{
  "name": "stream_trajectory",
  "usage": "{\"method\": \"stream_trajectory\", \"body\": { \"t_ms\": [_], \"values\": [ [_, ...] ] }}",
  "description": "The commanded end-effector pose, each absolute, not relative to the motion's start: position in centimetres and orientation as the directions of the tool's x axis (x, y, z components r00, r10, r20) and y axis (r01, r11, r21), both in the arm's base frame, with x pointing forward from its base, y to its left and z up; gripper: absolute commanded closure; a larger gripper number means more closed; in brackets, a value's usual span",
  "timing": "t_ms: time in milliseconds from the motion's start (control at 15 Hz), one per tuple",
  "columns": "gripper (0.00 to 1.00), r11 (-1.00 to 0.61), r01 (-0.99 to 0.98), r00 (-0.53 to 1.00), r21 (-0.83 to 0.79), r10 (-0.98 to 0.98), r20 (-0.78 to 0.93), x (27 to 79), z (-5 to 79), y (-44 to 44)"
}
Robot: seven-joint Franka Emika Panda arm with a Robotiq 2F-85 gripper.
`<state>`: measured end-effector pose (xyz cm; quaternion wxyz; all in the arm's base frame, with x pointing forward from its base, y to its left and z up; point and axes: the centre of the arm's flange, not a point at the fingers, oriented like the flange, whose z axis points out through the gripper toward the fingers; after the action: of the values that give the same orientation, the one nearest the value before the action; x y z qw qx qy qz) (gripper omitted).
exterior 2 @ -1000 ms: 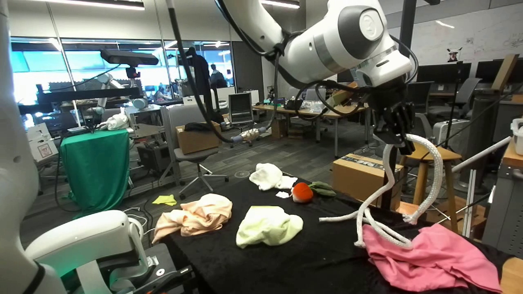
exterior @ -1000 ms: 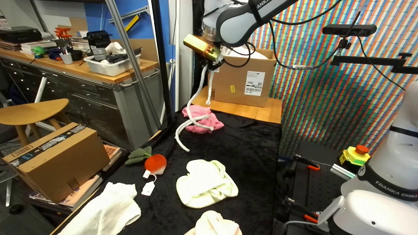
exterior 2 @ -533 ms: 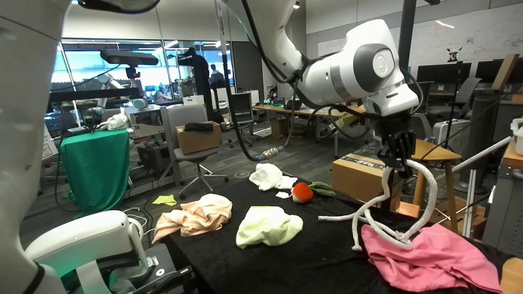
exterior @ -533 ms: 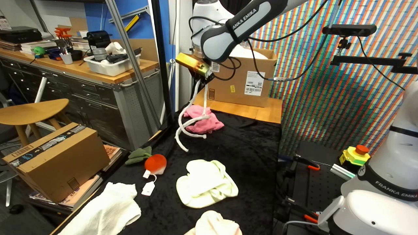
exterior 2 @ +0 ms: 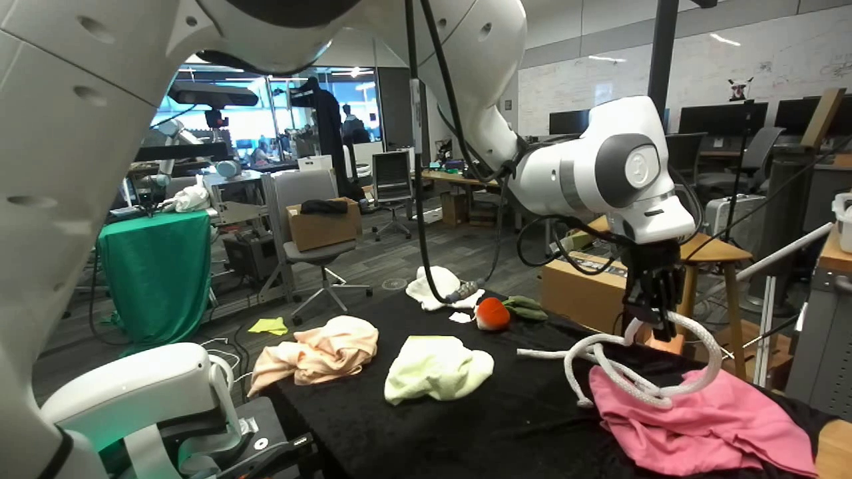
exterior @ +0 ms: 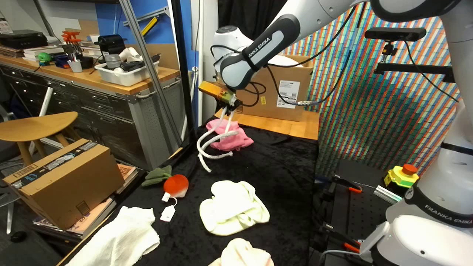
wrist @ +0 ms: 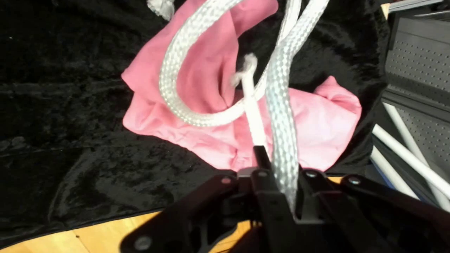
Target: One by one, move every item on the table to the right back of the table.
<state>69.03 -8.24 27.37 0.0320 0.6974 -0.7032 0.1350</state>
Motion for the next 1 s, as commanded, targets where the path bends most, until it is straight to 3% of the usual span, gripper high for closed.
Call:
{"method": "stream_trajectory", "body": {
  "t_ms": [0,333,467,533,933],
  "values": [
    [0.86,0.046,-0.994,-0.068,-0.099,-0.971,0.231,69.9,25.6,-10.3],
    [0.87,0.135,-0.990,-0.143,-0.051,-0.968,0.206,68.5,22.8,-12.9],
    [0.62,0.147,-0.988,-0.152,-0.042,-0.968,0.200,68.2,22.2,-13.1],
    [0.59,0.148,-0.988,-0.153,-0.040,-0.968,0.200,68.1,22.1,-13.1],
    [0.12,0.084,-0.995,-0.093,-0.050,-0.970,0.226,67.2,24.4,-10.3]
  ]
}}
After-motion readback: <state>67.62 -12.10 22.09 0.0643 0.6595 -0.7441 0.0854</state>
